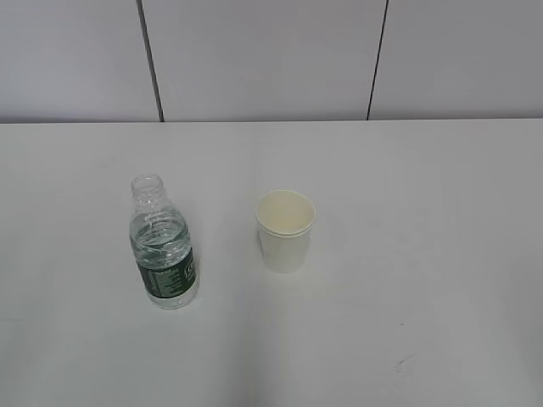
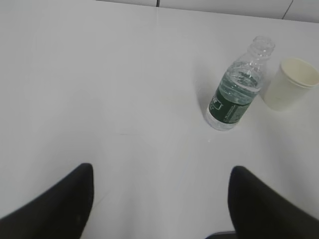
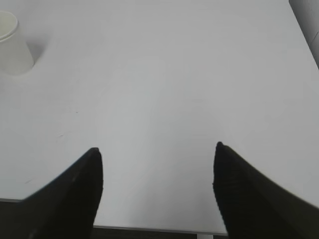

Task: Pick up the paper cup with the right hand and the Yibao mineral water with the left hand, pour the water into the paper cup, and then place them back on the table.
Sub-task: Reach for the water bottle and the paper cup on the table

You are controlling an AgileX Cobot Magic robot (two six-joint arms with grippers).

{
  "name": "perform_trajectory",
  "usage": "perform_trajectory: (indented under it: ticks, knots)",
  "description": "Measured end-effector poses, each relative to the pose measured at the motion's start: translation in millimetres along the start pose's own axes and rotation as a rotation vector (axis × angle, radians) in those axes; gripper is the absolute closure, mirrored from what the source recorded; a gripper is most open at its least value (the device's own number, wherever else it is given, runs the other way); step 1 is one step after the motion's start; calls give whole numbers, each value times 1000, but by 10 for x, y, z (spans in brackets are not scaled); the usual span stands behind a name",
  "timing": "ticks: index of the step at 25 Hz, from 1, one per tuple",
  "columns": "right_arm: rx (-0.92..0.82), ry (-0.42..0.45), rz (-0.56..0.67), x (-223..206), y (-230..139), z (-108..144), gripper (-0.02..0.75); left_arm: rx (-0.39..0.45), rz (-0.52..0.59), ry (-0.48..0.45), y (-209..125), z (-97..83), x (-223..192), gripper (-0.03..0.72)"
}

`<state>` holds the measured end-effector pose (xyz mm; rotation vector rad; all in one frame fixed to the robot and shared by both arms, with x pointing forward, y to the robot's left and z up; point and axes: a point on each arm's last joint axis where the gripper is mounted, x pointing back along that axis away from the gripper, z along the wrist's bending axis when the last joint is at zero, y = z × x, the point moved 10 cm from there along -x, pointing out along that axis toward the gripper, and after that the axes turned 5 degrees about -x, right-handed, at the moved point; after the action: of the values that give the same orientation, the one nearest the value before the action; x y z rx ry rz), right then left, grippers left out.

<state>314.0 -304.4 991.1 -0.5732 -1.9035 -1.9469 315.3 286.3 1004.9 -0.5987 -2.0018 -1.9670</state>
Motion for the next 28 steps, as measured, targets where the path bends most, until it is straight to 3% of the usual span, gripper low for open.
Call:
perform_trajectory:
  ticks: [4,9,14,23,28]
  knots:
    - [0,4,-84,29,187,8,197,-5,-31,0,68,-1,23,178]
    - [1,15,-290,15,545,30,197,-63,-240,20,465,21,87,178]
    - [4,20,-341,-207,532,46,197,-121,-380,51,672,58,48,178]
    - [7,29,-451,-389,569,67,197,-127,-462,65,671,91,-205,178]
    - [8,31,-452,-449,607,74,197,-127,-423,67,712,108,-391,178]
